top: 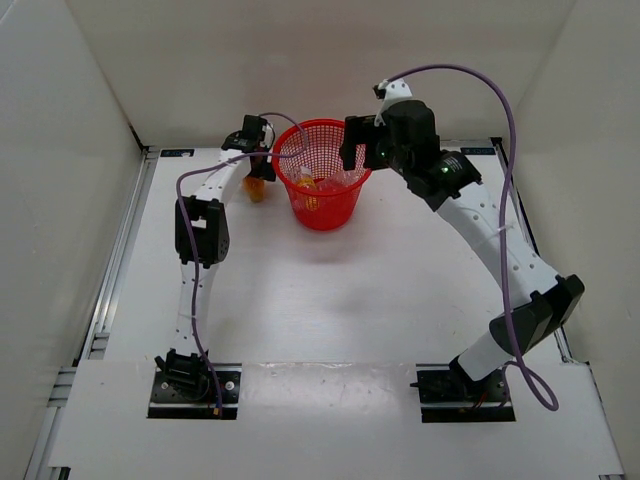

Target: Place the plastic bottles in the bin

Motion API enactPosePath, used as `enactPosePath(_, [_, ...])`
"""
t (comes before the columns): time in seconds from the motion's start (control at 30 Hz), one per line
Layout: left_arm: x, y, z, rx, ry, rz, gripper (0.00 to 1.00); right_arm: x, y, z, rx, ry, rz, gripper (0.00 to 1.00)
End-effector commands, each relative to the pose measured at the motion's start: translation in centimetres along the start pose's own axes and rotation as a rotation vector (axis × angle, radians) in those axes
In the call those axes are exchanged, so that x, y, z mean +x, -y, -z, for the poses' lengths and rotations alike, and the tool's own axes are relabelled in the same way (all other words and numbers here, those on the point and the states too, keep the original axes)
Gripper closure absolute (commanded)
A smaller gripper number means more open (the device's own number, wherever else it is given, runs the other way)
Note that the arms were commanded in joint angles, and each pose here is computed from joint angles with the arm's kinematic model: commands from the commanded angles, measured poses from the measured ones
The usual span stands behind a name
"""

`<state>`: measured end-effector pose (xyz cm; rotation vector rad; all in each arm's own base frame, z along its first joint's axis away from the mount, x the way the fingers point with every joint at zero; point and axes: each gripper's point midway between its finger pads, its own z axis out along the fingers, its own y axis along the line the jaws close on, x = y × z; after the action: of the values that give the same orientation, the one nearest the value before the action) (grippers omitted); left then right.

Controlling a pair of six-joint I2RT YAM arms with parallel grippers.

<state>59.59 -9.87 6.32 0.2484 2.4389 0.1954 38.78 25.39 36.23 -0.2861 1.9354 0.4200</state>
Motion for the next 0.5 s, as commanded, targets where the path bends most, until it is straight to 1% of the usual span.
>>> enactPosePath(0.0, [-1.1, 1.3, -0.3, 0.074, 0.043, -0.026, 0.02, -0.4, 0.7, 1.1, 0.030, 0.023, 0.033, 0.01])
enactPosePath(0.03, [-1.1, 1.7, -0.3, 0.098, 0.045, -0.027, 0.07, -0.4, 0.8, 1.1, 0.030, 0.023, 0.042, 0.01])
enactPosePath(0.07, [-0.6, 2.0, -0.6, 0.110, 0.031, -0.040, 0.20, -0.8, 1.0, 1.6, 0.041, 0.037, 0.040, 0.01])
enactPosePath(0.13, [0.3, 2.5, -0.4, 0.140, 0.011, -0.053, 0.35, -1.2, 1.2, 2.0, 0.054, 0.051, 0.038, 0.01])
enactPosePath(0.17, [0.6, 2.4, -0.2, 0.141, 0.005, -0.054, 0.46, -1.6, 1.2, 2.5, 0.051, 0.062, 0.036, 0.01])
enactPosePath(0.2, [0.7, 2.3, 0.5, 0.141, 0.002, -0.055, 0.70, -1.6, 1.4, 2.5, 0.062, 0.065, 0.036, 0.01])
enactPosePath(0.27, [0.6, 2.1, 1.3, 0.141, 0.004, -0.040, 0.88, -3.0, 1.3, 4.1, 0.053, 0.107, 0.028, 0.01])
enactPosePath(0.3, [1.1, 1.5, 1.4, 0.127, -0.008, -0.021, 0.90, -3.3, 1.3, 4.5, 0.052, 0.116, 0.035, 0.01])
enactPosePath(0.33, [0.2, 1.2, 2.7, 0.126, 0.014, -0.007, 0.90, -3.9, 1.5, 5.3, 0.057, 0.137, 0.031, 0.01])
enactPosePath(0.4, [-0.4, -0.7, 4.0, 0.061, 0.031, 0.014, 0.90, -4.0, 1.8, 6.0, 0.067, 0.146, 0.038, 0.01])
enactPosePath(0.43, [-2.1, -1.7, 6.1, 0.033, 0.079, 0.024, 0.90, -3.9, 2.2, 6.7, 0.083, 0.155, 0.036, 0.01])
enactPosePath(0.47, [-2.8, -2.7, 7.4, -0.007, 0.094, 0.029, 0.90, -4.0, 2.6, 7.1, 0.097, 0.168, 0.032, 0.01])
